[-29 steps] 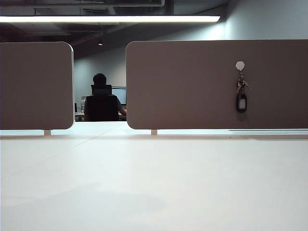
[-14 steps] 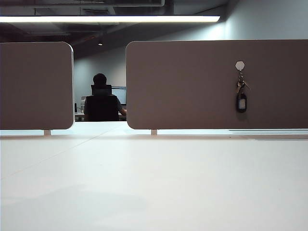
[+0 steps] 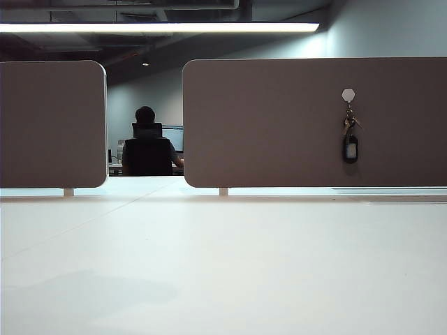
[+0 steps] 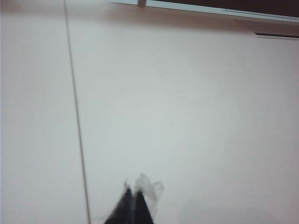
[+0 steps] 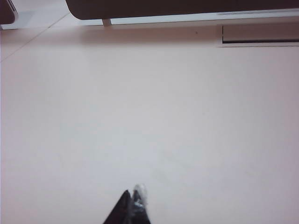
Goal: Hang the bunch of keys on the hook.
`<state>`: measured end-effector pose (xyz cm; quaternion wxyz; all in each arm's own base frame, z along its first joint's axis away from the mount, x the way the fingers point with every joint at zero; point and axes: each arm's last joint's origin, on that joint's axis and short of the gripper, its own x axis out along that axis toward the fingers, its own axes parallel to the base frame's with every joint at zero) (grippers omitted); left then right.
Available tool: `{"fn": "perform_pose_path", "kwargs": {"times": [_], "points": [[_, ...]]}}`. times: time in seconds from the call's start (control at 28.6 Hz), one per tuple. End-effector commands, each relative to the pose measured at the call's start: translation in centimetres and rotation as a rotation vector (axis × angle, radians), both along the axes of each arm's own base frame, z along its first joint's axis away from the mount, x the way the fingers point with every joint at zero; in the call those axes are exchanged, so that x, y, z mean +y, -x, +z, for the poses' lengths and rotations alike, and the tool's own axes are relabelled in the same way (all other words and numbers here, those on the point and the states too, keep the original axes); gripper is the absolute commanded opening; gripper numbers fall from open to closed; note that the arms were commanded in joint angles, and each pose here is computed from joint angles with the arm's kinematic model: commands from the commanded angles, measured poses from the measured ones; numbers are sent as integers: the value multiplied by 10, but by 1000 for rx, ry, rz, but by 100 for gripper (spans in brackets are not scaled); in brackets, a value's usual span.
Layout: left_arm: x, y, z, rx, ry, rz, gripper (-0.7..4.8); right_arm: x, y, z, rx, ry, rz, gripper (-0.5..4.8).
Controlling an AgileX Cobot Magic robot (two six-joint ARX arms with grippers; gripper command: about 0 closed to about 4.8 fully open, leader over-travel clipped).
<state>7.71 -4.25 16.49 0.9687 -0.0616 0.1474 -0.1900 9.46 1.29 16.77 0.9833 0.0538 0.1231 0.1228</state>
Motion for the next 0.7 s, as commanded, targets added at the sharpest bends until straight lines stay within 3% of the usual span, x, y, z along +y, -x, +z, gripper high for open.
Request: {"fn": "perform_pose_path", "kwargs": {"times": [0.03, 0.28, 0.7], "points": [[-3, -1, -5, 11, 17, -63, -5, 0, 0, -3, 9, -3, -4, -9], [-4, -1, -15, 37, 9, -84, -5, 0, 0, -5, 22, -9, 6, -9], [-4, -4, -15, -4, 18, -54, 4, 0, 0, -6, 40, -7, 2, -9]]}}
